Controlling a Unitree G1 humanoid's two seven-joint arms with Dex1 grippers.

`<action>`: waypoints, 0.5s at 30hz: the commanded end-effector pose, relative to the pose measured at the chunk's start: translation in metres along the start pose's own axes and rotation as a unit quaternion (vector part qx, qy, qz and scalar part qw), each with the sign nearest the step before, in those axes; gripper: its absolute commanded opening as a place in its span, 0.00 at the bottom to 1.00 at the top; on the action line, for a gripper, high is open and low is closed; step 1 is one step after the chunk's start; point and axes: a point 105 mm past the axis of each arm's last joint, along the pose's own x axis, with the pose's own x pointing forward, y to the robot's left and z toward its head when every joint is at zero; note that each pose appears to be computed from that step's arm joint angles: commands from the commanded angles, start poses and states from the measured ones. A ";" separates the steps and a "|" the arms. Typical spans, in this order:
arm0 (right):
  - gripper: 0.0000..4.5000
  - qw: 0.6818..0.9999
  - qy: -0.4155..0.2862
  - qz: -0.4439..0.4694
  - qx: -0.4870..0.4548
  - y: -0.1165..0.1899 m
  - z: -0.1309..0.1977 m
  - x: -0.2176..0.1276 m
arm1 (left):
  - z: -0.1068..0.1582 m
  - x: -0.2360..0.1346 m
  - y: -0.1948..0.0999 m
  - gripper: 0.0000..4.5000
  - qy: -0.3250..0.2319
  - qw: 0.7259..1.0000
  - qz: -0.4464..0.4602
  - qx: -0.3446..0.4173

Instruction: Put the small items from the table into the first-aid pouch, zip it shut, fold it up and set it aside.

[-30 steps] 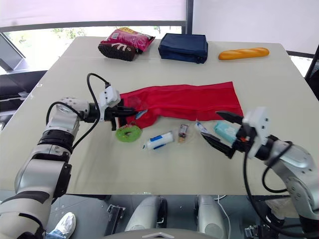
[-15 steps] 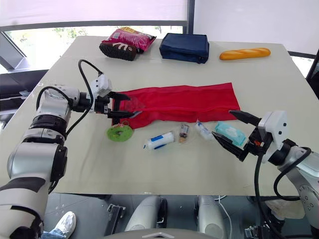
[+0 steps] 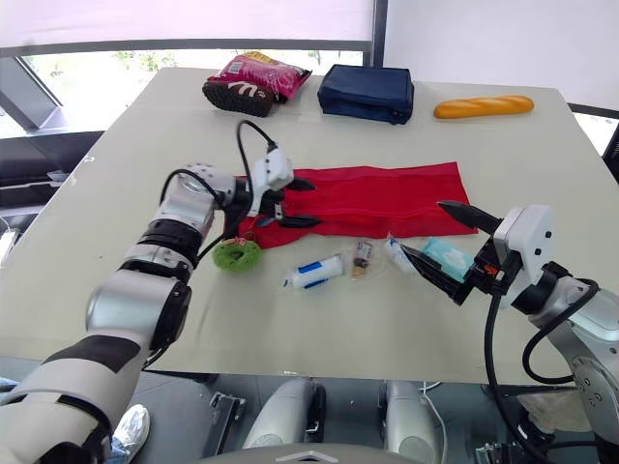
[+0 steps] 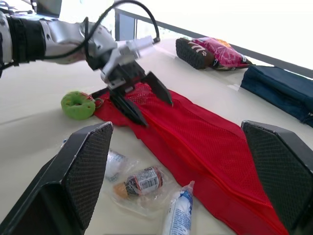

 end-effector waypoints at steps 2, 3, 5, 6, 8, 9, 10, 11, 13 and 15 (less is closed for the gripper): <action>1.00 1.000 -0.014 -0.006 -0.020 0.004 0.013 -0.001 | 0.012 0.007 0.012 0.98 0.005 0.999 0.037 0.027; 1.00 1.000 -0.014 -0.008 -0.019 0.004 0.013 -0.001 | 0.012 0.009 0.012 0.98 0.007 0.999 0.037 0.029; 1.00 1.000 -0.013 -0.016 -0.021 0.004 0.013 -0.002 | 0.012 0.014 0.009 0.98 0.009 0.999 0.034 0.032; 1.00 0.999 -0.013 -0.019 -0.021 0.004 0.014 -0.003 | 0.012 0.016 0.009 0.98 0.011 0.999 0.033 0.036; 1.00 0.999 -0.014 -0.024 -0.023 0.003 0.014 -0.003 | 0.013 0.019 0.008 0.87 0.010 0.999 0.033 0.036; 1.00 0.999 -0.014 -0.026 -0.024 0.003 0.014 -0.003 | 0.013 0.019 0.009 0.82 0.010 0.999 0.034 0.036; 1.00 0.999 -0.015 -0.028 -0.024 0.003 0.015 -0.003 | 0.014 0.020 0.009 0.68 0.009 0.999 0.035 0.039; 1.00 0.999 -0.015 -0.030 -0.024 0.003 0.015 -0.003 | 0.015 0.020 0.009 0.64 0.009 0.998 0.036 0.042; 1.00 0.999 -0.015 -0.032 -0.024 0.003 0.015 -0.004 | 0.016 0.021 0.009 0.43 0.010 0.998 0.036 0.049; 1.00 0.999 -0.014 -0.034 -0.025 0.002 0.014 -0.004 | 0.016 0.023 0.009 0.23 0.009 0.998 0.038 0.051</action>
